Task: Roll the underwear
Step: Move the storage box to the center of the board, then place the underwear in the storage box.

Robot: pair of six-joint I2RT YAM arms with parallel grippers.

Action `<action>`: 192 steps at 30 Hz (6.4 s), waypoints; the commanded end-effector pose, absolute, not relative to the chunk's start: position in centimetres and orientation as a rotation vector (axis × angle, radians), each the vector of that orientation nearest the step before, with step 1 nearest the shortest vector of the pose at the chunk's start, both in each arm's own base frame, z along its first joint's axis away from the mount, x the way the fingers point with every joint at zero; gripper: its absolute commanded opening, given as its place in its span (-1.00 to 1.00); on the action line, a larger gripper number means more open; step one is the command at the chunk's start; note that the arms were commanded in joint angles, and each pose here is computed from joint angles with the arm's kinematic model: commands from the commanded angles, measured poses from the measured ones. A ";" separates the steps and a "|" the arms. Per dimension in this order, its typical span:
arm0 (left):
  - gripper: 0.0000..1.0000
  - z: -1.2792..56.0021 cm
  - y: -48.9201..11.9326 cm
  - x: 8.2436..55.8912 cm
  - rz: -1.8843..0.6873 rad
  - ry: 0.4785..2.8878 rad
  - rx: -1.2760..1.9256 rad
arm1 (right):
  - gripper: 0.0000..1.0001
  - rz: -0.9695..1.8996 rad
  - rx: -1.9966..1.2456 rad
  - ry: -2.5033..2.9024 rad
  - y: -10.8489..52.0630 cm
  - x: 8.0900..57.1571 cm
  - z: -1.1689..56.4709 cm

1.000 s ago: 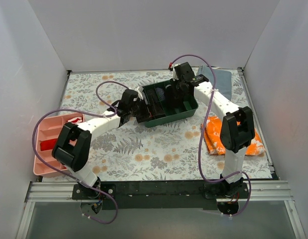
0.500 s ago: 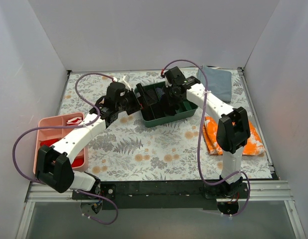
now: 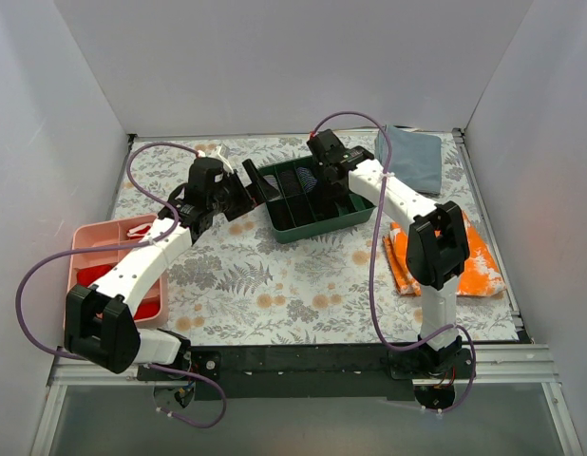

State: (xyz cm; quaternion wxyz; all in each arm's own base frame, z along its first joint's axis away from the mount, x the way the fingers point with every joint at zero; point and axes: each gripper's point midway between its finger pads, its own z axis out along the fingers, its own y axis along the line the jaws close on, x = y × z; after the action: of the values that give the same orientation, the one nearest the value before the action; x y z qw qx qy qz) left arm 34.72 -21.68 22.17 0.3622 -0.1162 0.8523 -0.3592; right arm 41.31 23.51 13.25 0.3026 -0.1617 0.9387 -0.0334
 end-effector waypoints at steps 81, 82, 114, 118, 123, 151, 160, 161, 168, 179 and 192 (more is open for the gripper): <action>0.96 18.9 -20.6 32.9 -0.936 2.280 -0.316 | -0.33 0.247 -0.358 2.277 26.8 40.6 14.8; 0.96 19.1 -20.6 32.9 -0.939 2.275 -0.316 | -0.52 0.252 -0.357 2.278 26.8 40.6 14.8; 0.96 16.9 -20.5 32.6 -0.922 2.327 -0.326 | -0.92 0.227 -0.390 2.465 25.4 38.1 8.5; 0.96 17.2 -20.5 32.7 -0.923 2.319 -0.322 | -0.89 0.213 -0.357 2.380 25.5 39.6 11.9; 0.96 17.4 -20.5 32.7 -0.922 2.315 -0.322 | -0.86 0.277 -0.329 2.283 26.0 40.9 15.6; 0.96 17.1 -20.5 32.9 -0.914 2.321 -0.327 | -0.84 0.339 -0.390 2.302 28.1 42.0 14.6; 0.96 17.5 -20.6 32.8 -0.924 2.315 -0.321 | -0.81 0.327 -0.392 2.304 28.1 43.3 14.3; 0.97 17.4 -20.5 32.8 -0.922 2.315 -0.322 | -0.81 0.326 -0.394 2.310 28.1 43.3 14.1; 0.96 17.8 -20.4 32.6 -0.919 2.308 -0.321 | -0.81 0.287 -0.393 2.352 28.1 44.3 11.2; 0.96 18.1 -20.4 32.7 -0.920 2.301 -0.320 | -0.80 0.314 -0.412 2.353 29.3 45.6 9.4; 0.96 17.8 -20.4 32.6 -0.924 2.305 -0.324 | -0.74 0.345 -0.406 2.244 28.3 44.4 14.4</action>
State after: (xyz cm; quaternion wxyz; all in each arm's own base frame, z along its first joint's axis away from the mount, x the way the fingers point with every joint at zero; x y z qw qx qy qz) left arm 32.48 -20.50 16.06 0.2943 -0.1298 0.8839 -0.3396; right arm 44.38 28.63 9.20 0.3480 -0.1627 0.9162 0.1145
